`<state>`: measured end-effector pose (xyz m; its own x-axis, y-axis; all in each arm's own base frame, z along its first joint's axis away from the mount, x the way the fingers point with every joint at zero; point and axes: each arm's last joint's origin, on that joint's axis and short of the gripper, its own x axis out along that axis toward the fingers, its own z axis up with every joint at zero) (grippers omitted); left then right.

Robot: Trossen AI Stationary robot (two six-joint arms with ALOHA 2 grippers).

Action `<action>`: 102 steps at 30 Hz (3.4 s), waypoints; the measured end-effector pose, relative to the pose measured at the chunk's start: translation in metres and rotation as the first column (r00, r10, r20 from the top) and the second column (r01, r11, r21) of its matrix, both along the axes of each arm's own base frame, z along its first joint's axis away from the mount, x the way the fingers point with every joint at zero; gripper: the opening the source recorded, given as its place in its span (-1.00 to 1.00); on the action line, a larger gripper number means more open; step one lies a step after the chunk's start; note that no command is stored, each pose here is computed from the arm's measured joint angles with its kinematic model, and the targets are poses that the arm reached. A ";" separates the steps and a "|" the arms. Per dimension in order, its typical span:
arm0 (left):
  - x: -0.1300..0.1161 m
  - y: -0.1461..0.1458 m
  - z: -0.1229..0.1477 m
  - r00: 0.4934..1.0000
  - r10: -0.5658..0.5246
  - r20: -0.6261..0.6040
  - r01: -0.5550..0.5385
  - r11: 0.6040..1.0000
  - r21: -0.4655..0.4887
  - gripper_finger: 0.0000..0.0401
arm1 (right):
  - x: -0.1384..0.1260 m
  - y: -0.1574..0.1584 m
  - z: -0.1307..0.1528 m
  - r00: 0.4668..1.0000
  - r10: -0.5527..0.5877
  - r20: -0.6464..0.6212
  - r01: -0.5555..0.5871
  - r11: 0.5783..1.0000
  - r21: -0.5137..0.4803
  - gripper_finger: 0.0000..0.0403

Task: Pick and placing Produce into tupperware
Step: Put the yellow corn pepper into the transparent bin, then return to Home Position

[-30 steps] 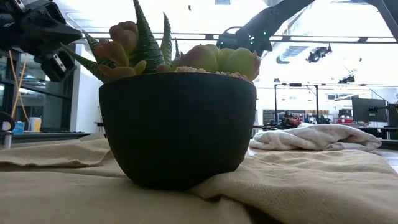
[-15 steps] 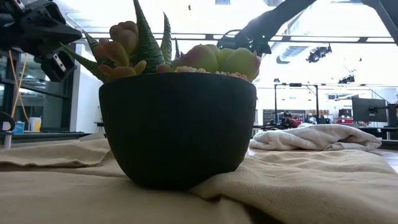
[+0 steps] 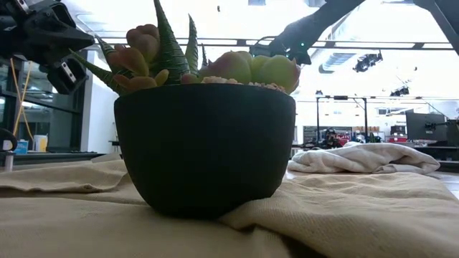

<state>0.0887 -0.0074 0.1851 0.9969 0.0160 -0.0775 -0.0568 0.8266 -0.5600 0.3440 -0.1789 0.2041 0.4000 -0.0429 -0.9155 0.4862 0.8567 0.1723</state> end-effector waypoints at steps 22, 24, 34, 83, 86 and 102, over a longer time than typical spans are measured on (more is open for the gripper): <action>0.000 0.000 0.000 1.000 0.000 0.000 0.000 1.000 0.000 -1.00 | 0.001 0.000 0.001 1.000 0.020 0.020 -0.020 1.000 0.003 -0.58; 0.000 0.000 0.000 1.000 0.000 0.000 0.000 1.000 0.000 -1.00 | 0.001 0.000 0.001 1.000 0.016 0.021 -0.016 1.000 0.005 -0.55; 0.000 0.000 0.000 1.000 0.000 0.000 0.000 1.000 0.000 -1.00 | -0.005 0.008 0.049 0.985 0.053 0.166 -0.049 0.998 -0.030 -0.55; 0.000 0.000 0.000 1.000 0.000 0.000 0.000 1.000 0.000 -1.00 | -0.201 0.168 0.020 0.188 0.213 0.959 -0.217 0.961 -0.171 -1.00; 0.000 0.000 0.000 1.000 -0.001 0.000 0.001 1.000 0.000 -1.00 | -0.207 0.169 0.014 0.178 0.185 0.966 -0.221 0.965 -0.144 -1.00; 0.000 0.000 0.000 1.000 0.000 0.000 0.000 1.000 0.000 -1.00 | -0.216 0.170 0.005 0.228 0.203 0.952 -0.219 0.964 -0.153 -1.00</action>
